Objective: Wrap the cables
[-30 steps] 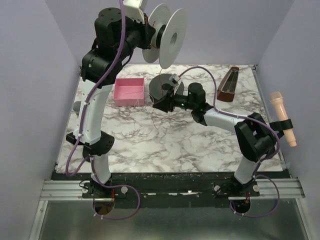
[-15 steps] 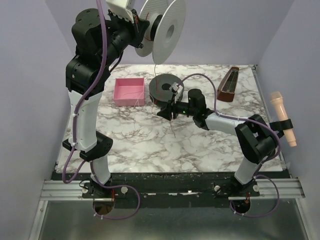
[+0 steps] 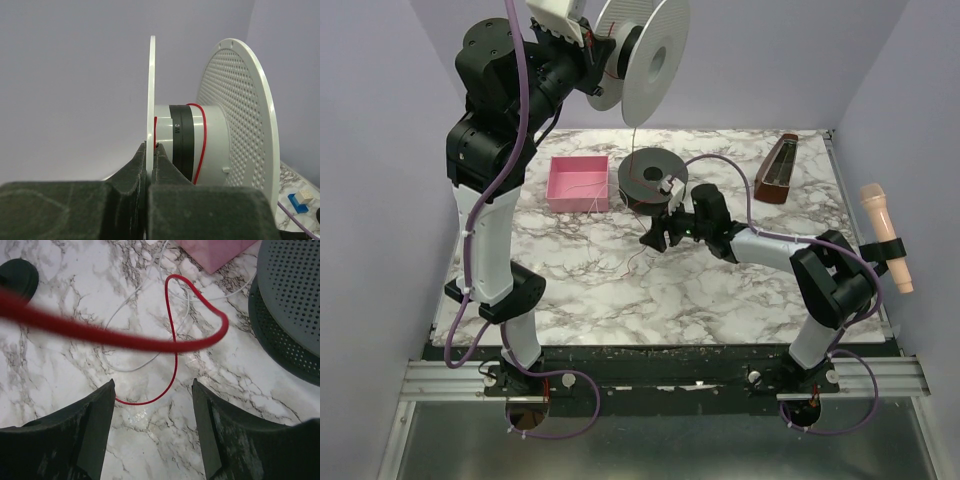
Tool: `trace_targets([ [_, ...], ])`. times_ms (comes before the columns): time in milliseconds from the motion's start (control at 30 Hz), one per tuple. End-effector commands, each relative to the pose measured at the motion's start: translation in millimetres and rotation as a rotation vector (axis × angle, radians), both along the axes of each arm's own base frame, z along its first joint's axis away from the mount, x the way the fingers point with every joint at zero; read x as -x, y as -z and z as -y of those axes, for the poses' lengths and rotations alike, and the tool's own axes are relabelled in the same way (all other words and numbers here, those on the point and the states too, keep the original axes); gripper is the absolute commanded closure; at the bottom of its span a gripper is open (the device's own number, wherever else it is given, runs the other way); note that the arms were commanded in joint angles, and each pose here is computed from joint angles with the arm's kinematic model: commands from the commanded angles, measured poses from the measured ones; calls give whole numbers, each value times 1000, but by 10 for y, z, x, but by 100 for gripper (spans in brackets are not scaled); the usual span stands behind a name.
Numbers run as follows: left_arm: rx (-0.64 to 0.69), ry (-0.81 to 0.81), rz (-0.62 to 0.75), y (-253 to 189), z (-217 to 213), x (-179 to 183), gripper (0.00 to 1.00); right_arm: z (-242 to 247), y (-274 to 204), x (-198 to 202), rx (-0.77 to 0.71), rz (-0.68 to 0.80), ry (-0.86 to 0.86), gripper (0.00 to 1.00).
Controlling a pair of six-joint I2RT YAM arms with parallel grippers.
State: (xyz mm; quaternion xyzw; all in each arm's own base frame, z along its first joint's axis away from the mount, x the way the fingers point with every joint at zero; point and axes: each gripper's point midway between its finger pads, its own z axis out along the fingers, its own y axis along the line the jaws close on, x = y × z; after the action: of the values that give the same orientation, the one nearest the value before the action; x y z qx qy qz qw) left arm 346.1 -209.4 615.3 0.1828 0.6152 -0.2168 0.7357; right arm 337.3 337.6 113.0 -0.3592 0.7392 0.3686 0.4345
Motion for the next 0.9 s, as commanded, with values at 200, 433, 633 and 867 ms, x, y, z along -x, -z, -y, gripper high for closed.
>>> trace_targets([
  [200,63,37,111,-368,-58,261,100,57,306,-65,3,-174,196,29],
  [433,71,36,109,-377,-64,268,100,-198,364,-32,-94,-260,111,35],
  [633,73,49,105,-376,-52,295,100,-305,316,-53,-166,-291,98,68],
  [867,34,28,97,-309,-88,281,100,-20,137,-230,-211,-299,222,99],
])
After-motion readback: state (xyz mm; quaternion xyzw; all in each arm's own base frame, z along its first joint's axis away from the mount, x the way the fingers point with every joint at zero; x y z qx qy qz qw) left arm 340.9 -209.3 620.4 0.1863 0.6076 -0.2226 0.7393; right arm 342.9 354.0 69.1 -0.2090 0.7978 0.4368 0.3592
